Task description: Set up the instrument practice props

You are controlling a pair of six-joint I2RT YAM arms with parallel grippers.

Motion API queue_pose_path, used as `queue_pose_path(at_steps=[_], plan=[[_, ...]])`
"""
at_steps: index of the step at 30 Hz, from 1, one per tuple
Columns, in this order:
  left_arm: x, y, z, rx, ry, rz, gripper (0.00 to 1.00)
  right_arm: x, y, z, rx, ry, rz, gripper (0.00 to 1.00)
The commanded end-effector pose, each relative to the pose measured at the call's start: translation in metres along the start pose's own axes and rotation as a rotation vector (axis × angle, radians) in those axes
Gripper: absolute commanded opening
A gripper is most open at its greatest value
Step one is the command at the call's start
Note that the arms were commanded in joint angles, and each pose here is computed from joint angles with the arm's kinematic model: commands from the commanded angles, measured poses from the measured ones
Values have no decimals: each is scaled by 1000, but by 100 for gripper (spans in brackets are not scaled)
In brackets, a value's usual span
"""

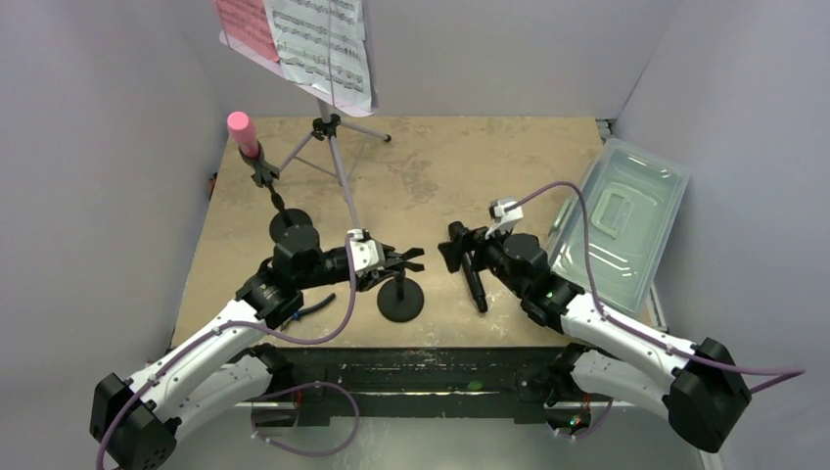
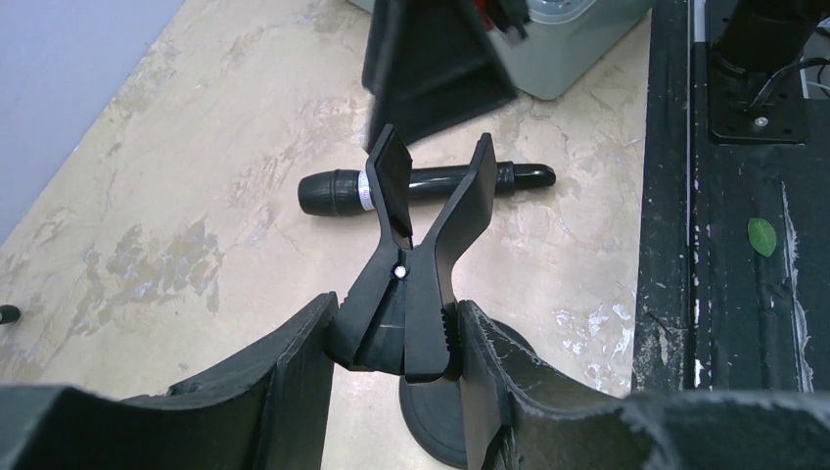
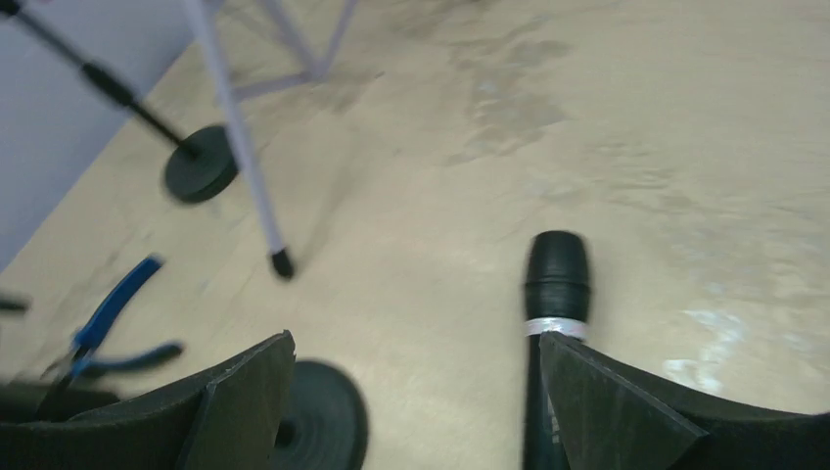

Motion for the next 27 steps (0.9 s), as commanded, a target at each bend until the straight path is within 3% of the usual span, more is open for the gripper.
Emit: queue_pose_path(at_steps=[1, 4, 9, 11, 16, 22, 27], plan=[[-3, 1, 17, 28, -76, 17, 0, -3, -49, 13, 54, 90, -436, 99], [-1, 1, 17, 17, -77, 10, 0, 23, -50, 26, -16, 162, -451, 99], [0, 0, 16, 11, -75, 5, 0, 83, -70, 1, -94, 519, -451, 99], [0, 0, 16, 10, -77, 6, 0, 108, -71, -16, -143, 614, -410, 93], [0, 1, 16, 12, -74, 20, 0, 127, -78, -37, -181, 689, -424, 83], [1, 1, 15, 8, -75, 6, 0, 121, -76, -68, -167, 738, -389, 82], [3, 0, 15, 6, -72, -4, 0, 129, -78, -91, -189, 711, -379, 59]])
Point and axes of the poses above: each gripper's point midway between its finger pads, its own x axis out along the fingers, its own y axis along the line the jaws close on, z = x × y, the point moved 5 cm from there along -x, back along the fingers, and after that the axes turned 15 degrees about -x, right-handed, at the moved point
